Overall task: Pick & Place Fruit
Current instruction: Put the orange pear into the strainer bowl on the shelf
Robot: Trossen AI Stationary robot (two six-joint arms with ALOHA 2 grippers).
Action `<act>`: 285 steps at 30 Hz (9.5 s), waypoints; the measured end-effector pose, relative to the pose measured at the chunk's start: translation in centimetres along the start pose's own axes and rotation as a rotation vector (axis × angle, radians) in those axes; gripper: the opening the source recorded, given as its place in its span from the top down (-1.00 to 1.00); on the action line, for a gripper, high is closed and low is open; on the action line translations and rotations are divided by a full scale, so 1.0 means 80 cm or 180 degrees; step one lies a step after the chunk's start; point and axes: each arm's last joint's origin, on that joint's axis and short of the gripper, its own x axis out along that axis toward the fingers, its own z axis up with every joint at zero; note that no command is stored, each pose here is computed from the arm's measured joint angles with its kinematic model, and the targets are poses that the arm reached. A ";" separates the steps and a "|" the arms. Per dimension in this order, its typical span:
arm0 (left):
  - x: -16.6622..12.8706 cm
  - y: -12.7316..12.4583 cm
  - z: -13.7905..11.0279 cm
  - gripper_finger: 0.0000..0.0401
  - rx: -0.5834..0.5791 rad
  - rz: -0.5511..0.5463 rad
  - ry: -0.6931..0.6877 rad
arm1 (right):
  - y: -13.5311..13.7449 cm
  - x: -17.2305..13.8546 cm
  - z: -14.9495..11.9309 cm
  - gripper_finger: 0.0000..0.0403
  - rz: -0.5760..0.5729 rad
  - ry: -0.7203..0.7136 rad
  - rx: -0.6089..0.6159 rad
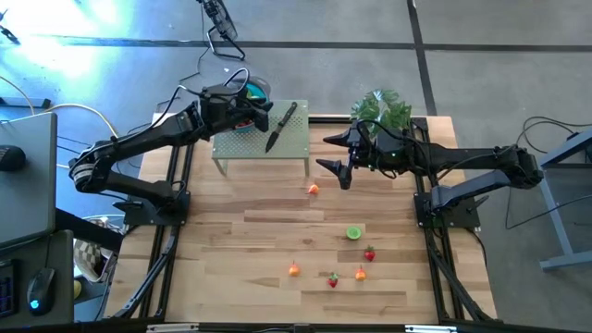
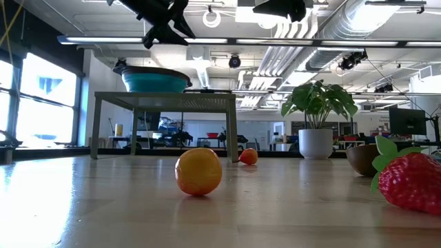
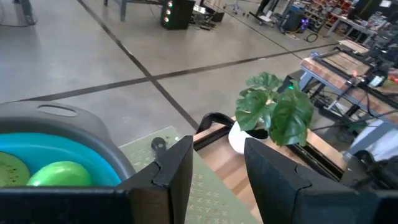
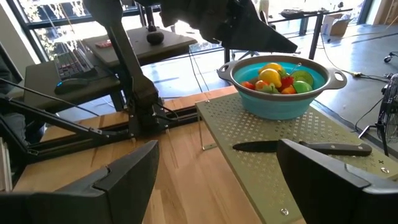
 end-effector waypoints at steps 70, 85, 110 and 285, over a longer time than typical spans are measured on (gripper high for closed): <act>-0.175 -0.072 -0.047 0.30 0.0678 -0.1868 -0.0853 | 0.000 0.000 0.000 -0.58 -0.0011 -0.0001 -0.0021; -0.174 -0.072 -0.061 0.30 0.0909 -0.1829 -0.0587 | 0.000 0.000 -0.001 -0.58 0.0039 0.0031 0.0040; -0.164 -0.075 -0.074 0.30 0.0993 -0.1730 -0.0320 | -0.003 0.041 -0.079 -0.58 0.0048 0.1561 0.0158; -0.163 -0.073 -0.078 0.30 0.0816 -0.1611 -0.0185 | -0.031 0.169 -0.247 -0.27 0.0145 0.2641 0.0470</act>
